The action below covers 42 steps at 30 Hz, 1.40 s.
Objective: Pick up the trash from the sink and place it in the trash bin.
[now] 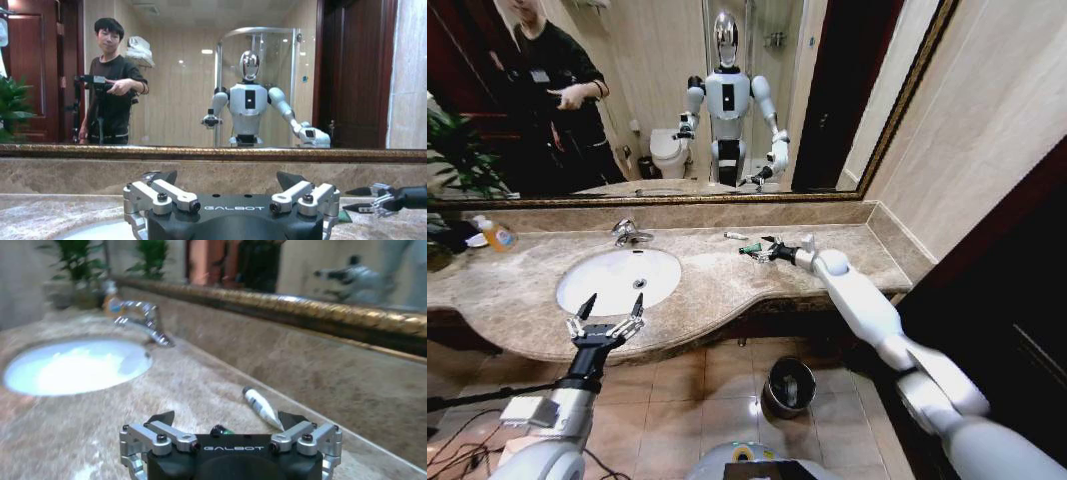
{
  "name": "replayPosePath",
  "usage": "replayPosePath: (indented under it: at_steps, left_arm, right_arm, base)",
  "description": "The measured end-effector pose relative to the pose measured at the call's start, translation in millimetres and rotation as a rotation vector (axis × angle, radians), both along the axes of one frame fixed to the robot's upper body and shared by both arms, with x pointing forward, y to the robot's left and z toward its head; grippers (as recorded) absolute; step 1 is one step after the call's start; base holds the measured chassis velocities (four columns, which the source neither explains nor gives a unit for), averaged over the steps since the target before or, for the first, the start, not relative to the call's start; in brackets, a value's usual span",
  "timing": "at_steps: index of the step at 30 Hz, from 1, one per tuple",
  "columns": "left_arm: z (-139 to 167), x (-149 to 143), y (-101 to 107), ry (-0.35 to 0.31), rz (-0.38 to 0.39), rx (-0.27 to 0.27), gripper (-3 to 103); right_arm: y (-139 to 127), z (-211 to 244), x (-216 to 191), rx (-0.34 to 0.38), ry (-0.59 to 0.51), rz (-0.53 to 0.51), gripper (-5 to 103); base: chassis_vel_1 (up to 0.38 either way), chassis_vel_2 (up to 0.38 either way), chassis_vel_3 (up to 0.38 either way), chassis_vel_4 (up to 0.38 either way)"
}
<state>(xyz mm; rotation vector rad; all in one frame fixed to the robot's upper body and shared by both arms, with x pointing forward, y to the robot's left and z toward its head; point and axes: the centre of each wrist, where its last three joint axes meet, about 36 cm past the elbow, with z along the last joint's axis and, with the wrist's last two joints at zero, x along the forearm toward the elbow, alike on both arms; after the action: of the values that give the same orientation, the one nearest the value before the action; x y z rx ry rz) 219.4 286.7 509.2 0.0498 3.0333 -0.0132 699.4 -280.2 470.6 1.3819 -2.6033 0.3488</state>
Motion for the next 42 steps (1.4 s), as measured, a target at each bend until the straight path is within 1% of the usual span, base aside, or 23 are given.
replayPosePath:
  at_steps: [4,10,11,13,15,17,18,22,23,24,25,27,28,30,31,34,35,37,38,39,40,41,42]
  left_arm:
    - [0.0,0.0,0.0,0.0,0.0,0.0,100]
    - [0.0,0.0,0.0,0.0,0.0,0.0,100]
    - [0.0,0.0,0.0,0.0,0.0,0.0,100]
    - [0.0,0.0,0.0,0.0,0.0,0.0,100]
    - [0.0,0.0,0.0,0.0,0.0,0.0,100]
    - [0.0,0.0,0.0,0.0,0.0,0.0,100]
    - [0.0,0.0,0.0,0.0,0.0,0.0,100]
    - [0.0,0.0,0.0,0.0,0.0,0.0,100]
    - [0.0,0.0,0.0,0.0,0.0,0.0,100]
    - [0.0,0.0,0.0,0.0,0.0,0.0,100]
    - [0.0,0.0,0.0,0.0,0.0,0.0,100]
    - [0.0,0.0,0.0,0.0,0.0,0.0,100]
    - [0.0,0.0,0.0,0.0,0.0,0.0,100]
    - [0.0,0.0,0.0,0.0,0.0,0.0,100]
    - [0.0,0.0,0.0,0.0,0.0,0.0,100]
    - [0.0,0.0,0.0,0.0,0.0,0.0,100]
    - [0.0,0.0,0.0,0.0,0.0,0.0,100]
    - [0.0,0.0,0.0,0.0,0.0,0.0,100]
    - [0.0,0.0,0.0,0.0,0.0,0.0,100]
    - [0.0,0.0,0.0,0.0,0.0,0.0,100]
    - [0.0,0.0,0.0,0.0,0.0,0.0,100]
    - [0.0,0.0,0.0,0.0,0.0,0.0,100]
    - [0.0,0.0,0.0,0.0,0.0,0.0,100]
  right_arm:
    - [0.8,4.3,24.7,-0.069,0.016,0.06,100]
    - [10.3,2.9,37.7,-0.105,0.052,0.086,100]
    - [13.5,1.9,40.5,-0.124,0.059,0.086,102]
    - [20.3,0.1,45.1,-0.156,0.071,0.085,97]
    - [23.4,-1.2,46.3,-0.163,0.074,0.079,97]
    - [30.8,-2.8,47.1,-0.169,0.086,0.055,91]
    - [30.8,-2.8,47.1,-0.169,0.086,0.055,91]
    - [34.1,-6.0,47.5,-0.18,0.092,0.025,71]
    - [34.1,-6.0,47.5,-0.18,0.092,0.025,71]
    - [33.1,-6.0,47.4,-0.182,0.091,0.018,65]
    - [31.2,-6.6,47.1,-0.185,0.091,0.013,65]
    - [27.1,-7.9,45.7,-0.189,0.085,0.0,54]
    - [27.1,-7.9,45.7,-0.189,0.085,0.0,54]
    - [24.2,-8.9,44.0,-0.188,0.077,-0.015,44]
    - [24.2,-8.9,44.0,-0.188,0.077,-0.015,44]
    - [23.2,-9.3,41.8,-0.176,0.064,-0.035,27]
    - [23.2,-9.3,41.8,-0.176,0.064,-0.035,27]
    - [23.6,-8.3,40.6,-0.169,0.056,-0.042,17]
    - [24.1,-8.0,39.9,-0.166,0.052,-0.045,14]
    - [24.1,-8.0,39.9,-0.166,0.052,-0.045,14]
    - [24.8,-7.1,39.1,-0.162,0.047,-0.049,10]
    - [25.2,-5.5,38.1,-0.159,0.04,-0.054,10]
    - [25.6,-2.4,35.9,-0.15,0.033,-0.06,8]
  base:
    - [0.0,0.0,0.0,0.0]
    - [0.0,0.0,0.0,0.0]
    - [0.0,0.0,0.0,0.0]
    - [0.0,0.0,0.0,0.0]
    - [0.0,0.0,0.0,0.0]
    - [0.0,0.0,0.0,0.0]
    - [0.0,0.0,0.0,0.0]
    - [0.0,0.0,0.0,0.0]
    - [0.0,0.0,0.0,0.0]
    - [0.0,0.0,0.0,0.0]
    - [0.0,0.0,0.0,0.0]
    - [0.0,0.0,0.0,0.0]
    - [0.0,0.0,0.0,0.0]
    - [0.0,0.0,0.0,0.0]
    - [0.0,0.0,0.0,0.0]
    - [0.0,0.0,0.0,0.0]
    - [0.0,0.0,0.0,0.0]
    - [0.0,0.0,0.0,0.0]
    - [0.0,0.0,0.0,0.0]
    - [0.0,0.0,0.0,0.0]
    - [0.0,0.0,0.0,0.0]
    - [0.0,0.0,0.0,0.0]
    - [0.0,0.0,0.0,0.0]
